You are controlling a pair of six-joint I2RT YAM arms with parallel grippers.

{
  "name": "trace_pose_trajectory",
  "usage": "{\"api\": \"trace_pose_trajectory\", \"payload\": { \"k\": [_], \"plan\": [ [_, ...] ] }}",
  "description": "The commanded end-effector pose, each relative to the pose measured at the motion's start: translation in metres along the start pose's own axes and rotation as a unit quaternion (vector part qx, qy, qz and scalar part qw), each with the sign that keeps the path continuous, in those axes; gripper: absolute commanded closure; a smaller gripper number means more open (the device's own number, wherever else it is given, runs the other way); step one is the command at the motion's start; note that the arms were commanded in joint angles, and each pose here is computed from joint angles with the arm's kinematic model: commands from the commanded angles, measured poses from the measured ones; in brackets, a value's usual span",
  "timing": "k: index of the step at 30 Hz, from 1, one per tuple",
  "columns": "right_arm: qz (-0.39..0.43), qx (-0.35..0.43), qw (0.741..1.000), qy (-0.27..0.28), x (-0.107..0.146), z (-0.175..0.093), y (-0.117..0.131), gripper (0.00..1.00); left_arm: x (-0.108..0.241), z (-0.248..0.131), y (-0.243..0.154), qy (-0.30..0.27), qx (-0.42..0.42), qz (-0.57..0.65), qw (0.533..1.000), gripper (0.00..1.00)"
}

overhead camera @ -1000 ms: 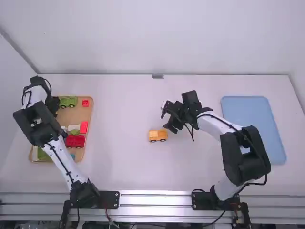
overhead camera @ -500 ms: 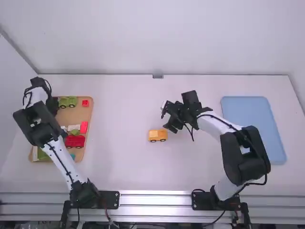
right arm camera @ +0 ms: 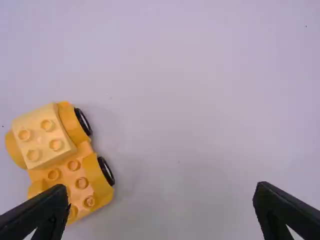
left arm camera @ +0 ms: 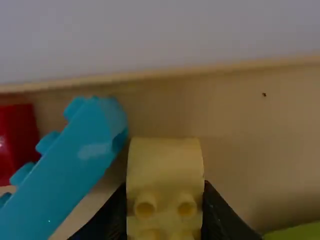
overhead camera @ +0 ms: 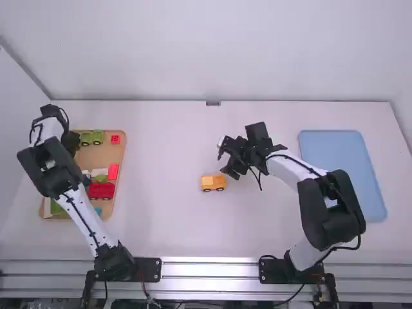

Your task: Assemble lego blocks to make yellow taxi

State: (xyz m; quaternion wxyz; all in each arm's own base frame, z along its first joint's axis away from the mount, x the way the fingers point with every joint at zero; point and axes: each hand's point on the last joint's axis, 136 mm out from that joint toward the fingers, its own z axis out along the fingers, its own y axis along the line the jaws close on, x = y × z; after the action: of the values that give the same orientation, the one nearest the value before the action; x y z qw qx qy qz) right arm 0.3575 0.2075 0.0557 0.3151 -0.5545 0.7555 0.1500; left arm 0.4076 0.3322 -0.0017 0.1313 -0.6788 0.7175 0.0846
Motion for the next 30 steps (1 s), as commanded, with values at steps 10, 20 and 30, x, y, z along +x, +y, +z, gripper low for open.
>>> {"api": "trace_pose_trajectory", "payload": {
  "k": [10, 20, 30],
  "plan": [
    [-0.006, 0.017, 1.0, -0.005, -0.01, -0.007, -0.007, 0.01, -0.001, -0.025, 0.01, 0.03, -0.034, 0.022, 0.999, 0.98],
    [-0.006, 0.015, 1.0, -0.009, -0.011, -0.007, -0.007, 0.02, 0.007, -0.074, -0.002, 0.045, -0.013, 0.085, 0.995, 0.98],
    [0.055, 0.046, 0.996, -0.043, -0.025, -0.01, -0.025, 0.01, 0.062, -0.134, -0.039, 0.014, 0.076, 0.187, 0.979, 0.98]
  ]
}}
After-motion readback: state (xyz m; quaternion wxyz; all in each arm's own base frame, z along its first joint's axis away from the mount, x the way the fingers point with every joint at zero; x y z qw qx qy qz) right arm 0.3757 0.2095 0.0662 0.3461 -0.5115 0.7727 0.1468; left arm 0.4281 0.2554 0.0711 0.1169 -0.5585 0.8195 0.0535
